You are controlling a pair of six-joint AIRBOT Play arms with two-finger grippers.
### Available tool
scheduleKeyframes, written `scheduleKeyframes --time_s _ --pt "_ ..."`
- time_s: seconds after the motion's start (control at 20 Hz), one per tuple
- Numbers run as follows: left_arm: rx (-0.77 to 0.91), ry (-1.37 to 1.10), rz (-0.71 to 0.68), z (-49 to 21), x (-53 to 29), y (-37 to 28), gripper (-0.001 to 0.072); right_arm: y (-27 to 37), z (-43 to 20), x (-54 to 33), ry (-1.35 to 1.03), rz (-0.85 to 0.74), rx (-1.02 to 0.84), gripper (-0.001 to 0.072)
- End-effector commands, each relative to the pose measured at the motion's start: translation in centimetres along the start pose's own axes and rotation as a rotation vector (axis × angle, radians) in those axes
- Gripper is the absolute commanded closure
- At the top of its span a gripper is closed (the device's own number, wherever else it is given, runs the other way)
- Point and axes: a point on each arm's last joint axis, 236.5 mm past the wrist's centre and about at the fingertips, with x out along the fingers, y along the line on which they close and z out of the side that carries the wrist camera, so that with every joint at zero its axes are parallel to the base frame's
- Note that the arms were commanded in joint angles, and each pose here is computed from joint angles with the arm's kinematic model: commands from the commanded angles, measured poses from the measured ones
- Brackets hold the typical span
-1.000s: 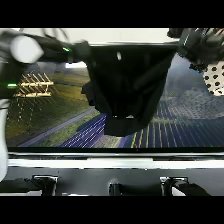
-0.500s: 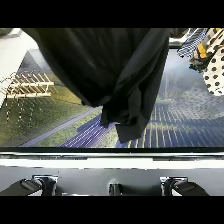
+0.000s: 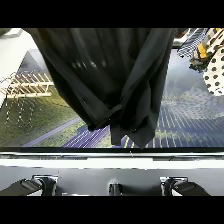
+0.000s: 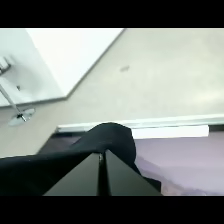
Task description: Fold the clothes and pants, and hang the long-sleeved shirts on hangers.
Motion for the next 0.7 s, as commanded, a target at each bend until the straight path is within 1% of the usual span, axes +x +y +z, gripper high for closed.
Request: scheduleKeyframes --time_s 0.0,0.15,0.25,0.35,0.45,0.55,0.65 --pt "-0.03 0.218 0.09 -5.8 3.8 2.0 0.0687 -2.5 -6.7 0.8 0.257 -0.085 -0.015 0.0692" --pt "-0.043 0.481 0.21 -13.8 6.1 5.1 0.0686 -6.2 -16.6 0.0 0.614 -0.198 -0.015 0.0692" --pt "-0.045 0.583 0.238 -17.8 7.4 6.2 0.0687 -8.4 -22.1 -0.7 0.737 -0.275 -0.036 0.0692" --pt "-0.05 0.646 0.247 -21.1 8.6 7.0 0.0687 -10.5 -27.4 -1.3 0.78 -0.36 0.04 0.0692" --pt "-0.078 0.685 0.216 -23.9 10.0 6.7 0.0686 -12.3 -32.8 -1.3 0.774 -0.426 0.198 0.0692" --pt "-0.1 0.698 0.194 -25.5 11.3 6.5 0.0685 -13.2 -36.4 -1.1 0.777 -0.444 0.285 0.0692" --pt "-0.102 0.695 0.194 -26.0 12.3 6.7 0.0685 -13.3 -38.1 -0.4 0.777 -0.428 0.314 0.0692"
